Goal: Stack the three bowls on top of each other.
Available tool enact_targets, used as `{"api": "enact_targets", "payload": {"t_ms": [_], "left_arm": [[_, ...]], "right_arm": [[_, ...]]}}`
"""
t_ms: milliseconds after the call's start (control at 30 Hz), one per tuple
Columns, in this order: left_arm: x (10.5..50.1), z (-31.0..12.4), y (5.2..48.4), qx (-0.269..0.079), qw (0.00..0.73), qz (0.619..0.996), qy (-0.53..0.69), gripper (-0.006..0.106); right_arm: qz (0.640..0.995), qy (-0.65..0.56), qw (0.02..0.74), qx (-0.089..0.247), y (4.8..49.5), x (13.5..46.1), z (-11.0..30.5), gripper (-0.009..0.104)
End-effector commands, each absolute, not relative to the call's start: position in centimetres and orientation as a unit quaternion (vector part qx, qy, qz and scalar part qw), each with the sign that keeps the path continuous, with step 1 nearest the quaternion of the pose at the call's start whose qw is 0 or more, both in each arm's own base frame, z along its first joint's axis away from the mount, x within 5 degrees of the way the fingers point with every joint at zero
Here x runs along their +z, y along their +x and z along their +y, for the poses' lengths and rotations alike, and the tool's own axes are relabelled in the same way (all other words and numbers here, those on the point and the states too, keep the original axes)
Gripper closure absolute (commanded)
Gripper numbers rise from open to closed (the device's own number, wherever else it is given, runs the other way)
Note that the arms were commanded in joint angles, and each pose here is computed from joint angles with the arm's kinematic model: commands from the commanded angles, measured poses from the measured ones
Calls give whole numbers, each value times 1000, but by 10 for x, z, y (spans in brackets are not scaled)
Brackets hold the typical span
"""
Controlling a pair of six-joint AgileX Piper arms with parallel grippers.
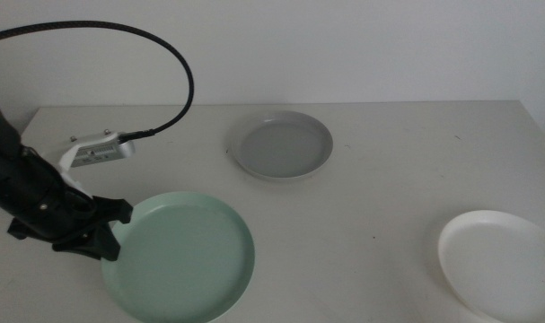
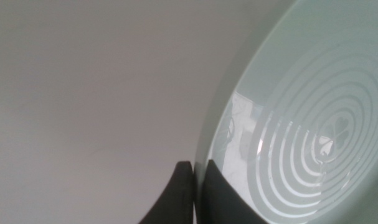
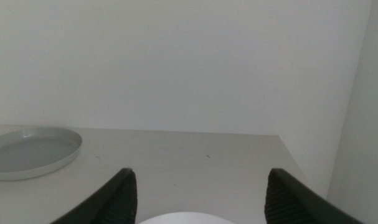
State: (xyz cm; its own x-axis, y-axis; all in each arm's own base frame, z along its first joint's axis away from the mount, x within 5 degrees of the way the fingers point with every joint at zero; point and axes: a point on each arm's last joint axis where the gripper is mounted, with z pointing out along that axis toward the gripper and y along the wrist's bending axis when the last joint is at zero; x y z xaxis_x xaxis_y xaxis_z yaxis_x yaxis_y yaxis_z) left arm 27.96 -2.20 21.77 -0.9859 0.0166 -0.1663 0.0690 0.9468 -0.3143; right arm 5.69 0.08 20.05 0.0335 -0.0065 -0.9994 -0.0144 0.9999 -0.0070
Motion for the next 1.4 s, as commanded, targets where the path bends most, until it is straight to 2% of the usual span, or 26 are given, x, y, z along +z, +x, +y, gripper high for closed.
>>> {"api": "enact_targets", "payload": {"t_ms": [0, 233, 533, 1067, 1200, 1300, 1367], "left_arm": [[236, -44, 283, -182, 131, 974, 8, 100], [232, -91, 296, -206, 131, 970, 18, 100], [225, -141, 317, -217, 121, 966, 65, 100], [193, -158, 333, -236, 108, 965, 47, 100], [193, -157, 334, -234, 114, 964, 48, 87], [193, -157, 334, -231, 116, 965, 52, 65], [193, -157, 334, -230, 113, 965, 59, 44]], "right_arm": [[655, -14, 755, -4, 54, 211, 1, 43], [655, -14, 755, -4, 54, 211, 1, 43], [655, -14, 755, -4, 54, 211, 1, 43], [655, -14, 755, -4, 54, 211, 1, 43], [655, -14, 755, -4, 54, 211, 1, 43], [655, -14, 755, -4, 54, 211, 1, 43], [655, -14, 755, -4, 54, 211, 1, 43]]}}
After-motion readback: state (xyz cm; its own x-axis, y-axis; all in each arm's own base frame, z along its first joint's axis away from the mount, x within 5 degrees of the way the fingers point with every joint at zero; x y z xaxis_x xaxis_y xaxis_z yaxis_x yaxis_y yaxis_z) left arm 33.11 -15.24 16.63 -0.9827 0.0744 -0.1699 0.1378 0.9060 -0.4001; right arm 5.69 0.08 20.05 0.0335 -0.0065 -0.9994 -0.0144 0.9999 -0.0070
